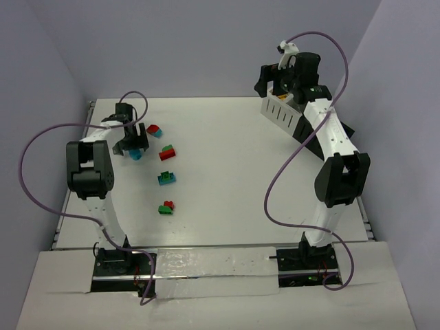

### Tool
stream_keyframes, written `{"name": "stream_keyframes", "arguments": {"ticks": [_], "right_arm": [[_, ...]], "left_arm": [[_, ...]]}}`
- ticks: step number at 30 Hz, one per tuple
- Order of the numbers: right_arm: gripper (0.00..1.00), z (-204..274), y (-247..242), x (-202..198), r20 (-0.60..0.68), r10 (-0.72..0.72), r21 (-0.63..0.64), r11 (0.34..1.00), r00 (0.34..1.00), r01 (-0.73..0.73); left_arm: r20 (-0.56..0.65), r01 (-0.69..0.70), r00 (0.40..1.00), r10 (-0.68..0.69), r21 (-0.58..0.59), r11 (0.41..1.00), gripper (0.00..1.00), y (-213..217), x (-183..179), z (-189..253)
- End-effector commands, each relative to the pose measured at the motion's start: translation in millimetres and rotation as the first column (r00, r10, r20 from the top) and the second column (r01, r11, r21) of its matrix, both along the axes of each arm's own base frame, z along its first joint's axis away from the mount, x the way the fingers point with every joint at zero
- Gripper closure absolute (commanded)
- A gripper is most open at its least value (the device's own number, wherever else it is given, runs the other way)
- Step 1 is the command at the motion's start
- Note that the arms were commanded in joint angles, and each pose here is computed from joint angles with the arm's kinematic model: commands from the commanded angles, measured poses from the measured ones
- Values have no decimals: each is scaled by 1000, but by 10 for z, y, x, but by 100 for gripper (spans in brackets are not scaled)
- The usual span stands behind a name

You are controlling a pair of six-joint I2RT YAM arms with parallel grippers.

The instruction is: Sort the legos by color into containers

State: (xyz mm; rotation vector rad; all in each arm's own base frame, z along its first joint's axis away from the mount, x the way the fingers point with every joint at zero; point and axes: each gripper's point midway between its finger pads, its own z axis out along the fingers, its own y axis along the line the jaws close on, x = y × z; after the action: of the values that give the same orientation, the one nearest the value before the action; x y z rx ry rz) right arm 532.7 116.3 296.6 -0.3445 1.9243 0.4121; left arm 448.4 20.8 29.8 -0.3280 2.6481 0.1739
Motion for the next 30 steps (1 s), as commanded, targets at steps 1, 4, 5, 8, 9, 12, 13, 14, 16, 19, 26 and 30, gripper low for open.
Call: {"name": "stream_keyframes", "arguments": {"ticks": [1, 4, 5, 8, 9, 12, 13, 14, 16, 19, 26, 30], "right_arm": [[0, 349, -55, -106, 83, -9, -15, 1000, 997, 11], [0, 347, -65, -103, 79, -12, -14, 1000, 997, 13], [0, 350, -59, -102, 79, -10, -12, 1000, 997, 11], [0, 344, -18, -117, 69, 0, 4, 1000, 998, 0], [0, 341, -5, -126, 67, 4, 6, 1000, 998, -4], [0, 288, 67, -166, 46, 19, 26, 999, 999, -20], [0, 256, 122, -195, 33, 31, 39, 999, 999, -32], [0, 232, 184, -236, 17, 48, 59, 997, 999, -49], [0, 201, 348, -355, -17, 101, 117, 988, 995, -99], [0, 139, 679, -613, -73, 229, 227, 952, 971, -207], [0, 195, 1234, -1114, -98, 436, 379, 848, 895, -372], [0, 359, 1409, -1342, -70, 520, 439, 782, 851, -442]], "left_arm": [[35, -30, 999, 31, -31, 999, 8, -34, 169, 76], [19, -31, 999, 32, -40, 999, 15, -49, 127, 45], [20, -31, 999, 32, -42, 999, 18, -53, 108, 57], [13, -23, 1000, 23, -58, 998, 24, -85, -8, 75], [8, -15, 1000, 16, -67, 998, 28, -104, -47, 63], [13, 21, 1000, -20, -90, 996, 47, -159, -108, 48], [23, 35, 999, -33, -94, 995, 54, -172, -104, 58], [46, 50, 998, -46, -96, 994, 57, -183, -63, 112], [130, 111, 987, -96, -110, 988, 73, -255, 74, 321], [300, 260, 929, -219, -106, 960, 94, -512, 251, 780], [642, 644, 472, -604, 217, 734, 100, -1570, 108, 2140], [666, 752, 262, -698, 313, 580, 100, -2103, -225, 2359]]}}
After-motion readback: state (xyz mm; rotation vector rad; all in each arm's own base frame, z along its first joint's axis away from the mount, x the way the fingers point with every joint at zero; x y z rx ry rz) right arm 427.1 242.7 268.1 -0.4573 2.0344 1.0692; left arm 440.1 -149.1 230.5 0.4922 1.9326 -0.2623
